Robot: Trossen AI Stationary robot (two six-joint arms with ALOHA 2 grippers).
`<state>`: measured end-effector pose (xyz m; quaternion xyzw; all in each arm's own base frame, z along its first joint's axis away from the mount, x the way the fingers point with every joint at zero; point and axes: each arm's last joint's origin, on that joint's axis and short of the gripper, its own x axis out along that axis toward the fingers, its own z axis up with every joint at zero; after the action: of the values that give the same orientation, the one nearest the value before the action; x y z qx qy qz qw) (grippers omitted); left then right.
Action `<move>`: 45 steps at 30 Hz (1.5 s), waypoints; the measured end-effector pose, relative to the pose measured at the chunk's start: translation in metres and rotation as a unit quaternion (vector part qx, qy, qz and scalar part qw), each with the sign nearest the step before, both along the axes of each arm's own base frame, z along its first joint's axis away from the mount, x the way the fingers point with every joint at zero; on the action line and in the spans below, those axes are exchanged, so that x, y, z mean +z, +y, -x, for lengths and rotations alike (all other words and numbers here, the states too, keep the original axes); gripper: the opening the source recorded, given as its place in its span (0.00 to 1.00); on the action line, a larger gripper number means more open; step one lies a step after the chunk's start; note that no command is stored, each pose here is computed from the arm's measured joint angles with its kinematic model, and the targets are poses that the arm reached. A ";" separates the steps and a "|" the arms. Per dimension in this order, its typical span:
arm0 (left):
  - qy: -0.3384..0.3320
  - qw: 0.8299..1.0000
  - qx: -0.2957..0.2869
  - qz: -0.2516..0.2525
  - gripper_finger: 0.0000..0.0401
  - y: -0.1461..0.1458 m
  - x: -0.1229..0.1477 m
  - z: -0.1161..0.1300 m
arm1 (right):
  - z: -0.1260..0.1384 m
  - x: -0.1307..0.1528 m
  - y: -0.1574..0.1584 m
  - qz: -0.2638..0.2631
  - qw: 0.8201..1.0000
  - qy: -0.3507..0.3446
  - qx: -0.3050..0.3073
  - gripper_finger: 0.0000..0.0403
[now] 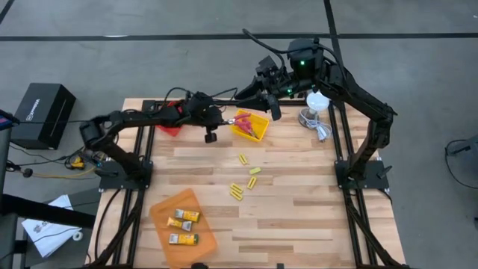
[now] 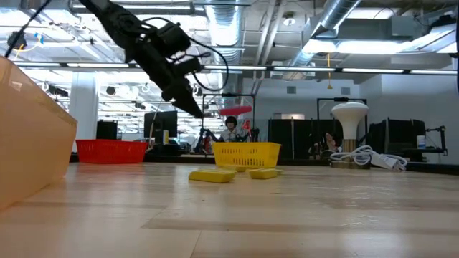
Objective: Pick & Place School Supplies
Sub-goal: Put the pink hole puncher into the yellow bin
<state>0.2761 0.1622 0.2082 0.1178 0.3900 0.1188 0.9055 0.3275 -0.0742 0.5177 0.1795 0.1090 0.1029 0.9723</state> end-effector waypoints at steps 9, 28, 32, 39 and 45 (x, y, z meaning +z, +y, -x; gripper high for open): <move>0.051 0.998 -0.026 0.003 0.09 0.021 -0.014 -0.038 | 0.000 0.000 0.001 -0.005 1.000 0.002 0.000 0.37; 0.096 0.991 -0.084 -0.028 0.09 0.030 -0.027 -0.060 | 0.000 0.001 0.000 0.005 1.000 -0.007 0.012 0.35; 0.098 0.991 -0.090 -0.028 0.09 0.026 -0.028 -0.062 | 0.000 0.001 0.000 0.005 1.000 -0.007 0.012 0.35; 0.096 0.990 -0.093 -0.033 0.19 0.026 -0.027 -0.062 | 0.000 0.001 0.000 0.004 1.000 -0.007 0.012 0.35; 0.078 0.992 -0.092 -0.046 0.35 0.028 -0.025 -0.065 | 0.000 0.001 0.001 0.003 1.000 -0.007 0.012 0.35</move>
<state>0.3413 0.1901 0.1836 0.2038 0.4408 0.0437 0.8731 0.3276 -0.0736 0.5187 0.1741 0.1048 0.1154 0.9723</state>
